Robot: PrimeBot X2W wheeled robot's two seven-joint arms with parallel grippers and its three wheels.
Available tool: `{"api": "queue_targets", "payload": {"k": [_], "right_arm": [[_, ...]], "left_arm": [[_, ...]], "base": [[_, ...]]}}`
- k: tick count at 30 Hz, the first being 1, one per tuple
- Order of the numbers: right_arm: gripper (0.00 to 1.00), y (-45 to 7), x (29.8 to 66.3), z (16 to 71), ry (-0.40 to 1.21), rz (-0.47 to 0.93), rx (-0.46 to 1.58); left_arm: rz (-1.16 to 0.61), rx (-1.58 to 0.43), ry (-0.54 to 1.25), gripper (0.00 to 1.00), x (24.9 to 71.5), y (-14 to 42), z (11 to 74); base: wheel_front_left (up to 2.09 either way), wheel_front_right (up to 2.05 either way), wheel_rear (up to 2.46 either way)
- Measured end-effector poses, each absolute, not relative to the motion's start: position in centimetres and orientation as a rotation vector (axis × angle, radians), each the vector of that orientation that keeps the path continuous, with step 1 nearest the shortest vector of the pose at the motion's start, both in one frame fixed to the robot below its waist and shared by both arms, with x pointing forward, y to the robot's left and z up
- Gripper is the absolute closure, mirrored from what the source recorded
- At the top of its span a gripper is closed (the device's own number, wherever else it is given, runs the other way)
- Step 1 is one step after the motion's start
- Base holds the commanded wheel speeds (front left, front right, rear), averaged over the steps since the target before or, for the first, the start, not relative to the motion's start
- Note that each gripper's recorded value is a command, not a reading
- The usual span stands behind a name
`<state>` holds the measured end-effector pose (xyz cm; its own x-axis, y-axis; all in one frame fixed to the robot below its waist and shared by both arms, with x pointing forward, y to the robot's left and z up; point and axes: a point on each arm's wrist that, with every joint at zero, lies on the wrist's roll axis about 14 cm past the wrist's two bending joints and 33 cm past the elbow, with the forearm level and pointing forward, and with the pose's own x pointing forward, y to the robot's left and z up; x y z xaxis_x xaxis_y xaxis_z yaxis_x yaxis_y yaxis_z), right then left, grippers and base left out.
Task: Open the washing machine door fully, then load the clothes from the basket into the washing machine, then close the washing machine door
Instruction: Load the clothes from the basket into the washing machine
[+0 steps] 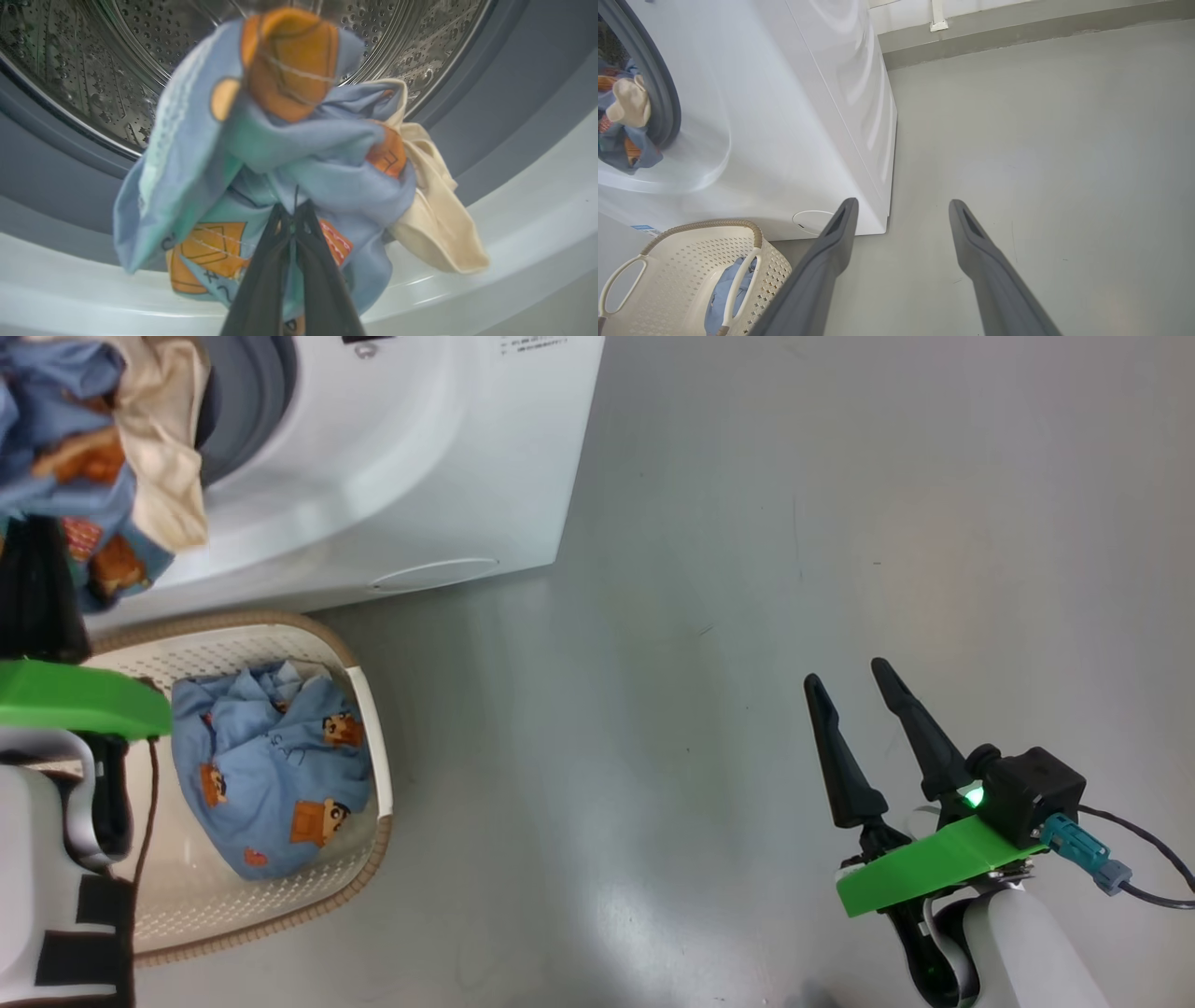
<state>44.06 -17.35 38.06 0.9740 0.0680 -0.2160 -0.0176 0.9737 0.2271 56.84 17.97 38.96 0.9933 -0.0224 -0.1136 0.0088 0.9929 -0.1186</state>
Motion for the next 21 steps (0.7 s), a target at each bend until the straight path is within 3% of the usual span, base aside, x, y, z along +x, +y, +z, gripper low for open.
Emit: {"api": "queue_targets", "payload": {"k": [12, 21], "right_arm": [[0.00, -18.2, 43.6, 38.4, 0.221, 0.022, 0.214], [0.00, -19.0, 43.3, 37.7, 0.241, -0.002, 0.205]], "left_arm": [[-0.060, -0.052, 0.025, 1.00, 61.8, 17.3, 44.0], [-0.063, -0.031, 0.090, 1.00, 64.5, 17.1, 42.5]], "base": [[0.00, 0.00, 0.00], [0.00, 0.00, 0.00]]}}
